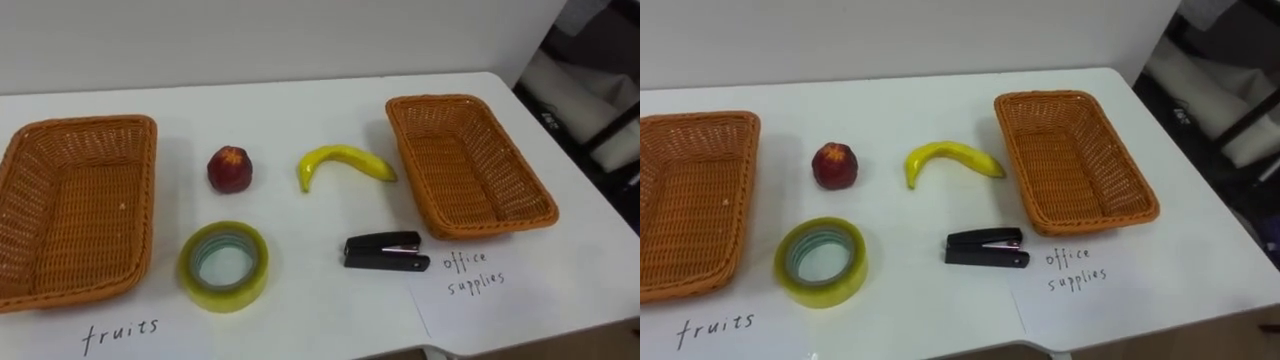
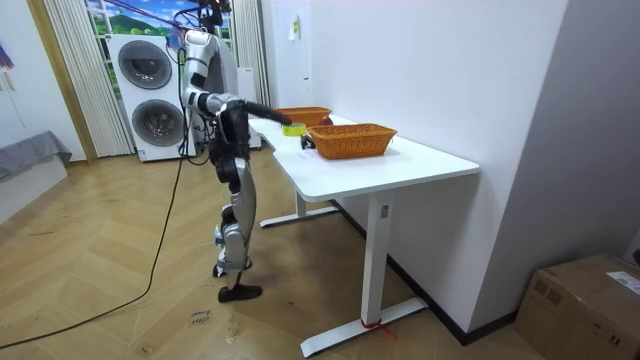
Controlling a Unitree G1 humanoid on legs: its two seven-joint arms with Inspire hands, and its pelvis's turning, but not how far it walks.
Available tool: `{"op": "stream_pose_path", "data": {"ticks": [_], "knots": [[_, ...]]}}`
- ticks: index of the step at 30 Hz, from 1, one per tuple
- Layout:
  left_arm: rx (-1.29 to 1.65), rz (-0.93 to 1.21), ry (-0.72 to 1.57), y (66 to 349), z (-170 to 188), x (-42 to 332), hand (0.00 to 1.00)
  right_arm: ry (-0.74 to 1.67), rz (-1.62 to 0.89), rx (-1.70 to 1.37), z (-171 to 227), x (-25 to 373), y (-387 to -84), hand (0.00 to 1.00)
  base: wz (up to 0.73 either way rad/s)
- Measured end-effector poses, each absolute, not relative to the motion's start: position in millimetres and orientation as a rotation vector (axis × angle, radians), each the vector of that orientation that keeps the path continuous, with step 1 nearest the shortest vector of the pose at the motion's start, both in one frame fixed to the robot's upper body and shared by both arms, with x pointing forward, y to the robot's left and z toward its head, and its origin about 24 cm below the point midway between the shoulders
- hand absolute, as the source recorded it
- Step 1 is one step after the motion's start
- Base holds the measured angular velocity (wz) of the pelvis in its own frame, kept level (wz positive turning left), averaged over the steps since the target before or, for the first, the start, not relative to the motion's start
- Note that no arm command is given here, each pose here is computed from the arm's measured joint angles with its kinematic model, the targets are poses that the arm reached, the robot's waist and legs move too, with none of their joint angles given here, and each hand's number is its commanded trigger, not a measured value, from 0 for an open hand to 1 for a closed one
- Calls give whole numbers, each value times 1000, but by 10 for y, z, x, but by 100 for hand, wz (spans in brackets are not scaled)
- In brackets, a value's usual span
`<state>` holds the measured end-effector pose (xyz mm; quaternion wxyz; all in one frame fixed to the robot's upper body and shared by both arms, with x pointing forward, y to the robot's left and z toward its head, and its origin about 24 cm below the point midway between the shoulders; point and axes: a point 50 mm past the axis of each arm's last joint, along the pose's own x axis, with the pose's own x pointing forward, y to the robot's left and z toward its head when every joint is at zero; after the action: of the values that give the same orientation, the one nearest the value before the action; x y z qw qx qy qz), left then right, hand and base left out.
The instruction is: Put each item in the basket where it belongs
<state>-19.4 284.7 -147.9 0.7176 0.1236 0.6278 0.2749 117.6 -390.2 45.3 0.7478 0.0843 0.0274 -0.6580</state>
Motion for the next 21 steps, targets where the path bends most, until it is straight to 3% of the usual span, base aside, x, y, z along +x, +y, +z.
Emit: {"op": "stream_pose_path", "data": {"ticks": [21], "knots": [[289, 585, 1420, 2792, -1503, -239, 0, -307, -1160, 57, 1246, 1592, -3503, 0, 0]]}}
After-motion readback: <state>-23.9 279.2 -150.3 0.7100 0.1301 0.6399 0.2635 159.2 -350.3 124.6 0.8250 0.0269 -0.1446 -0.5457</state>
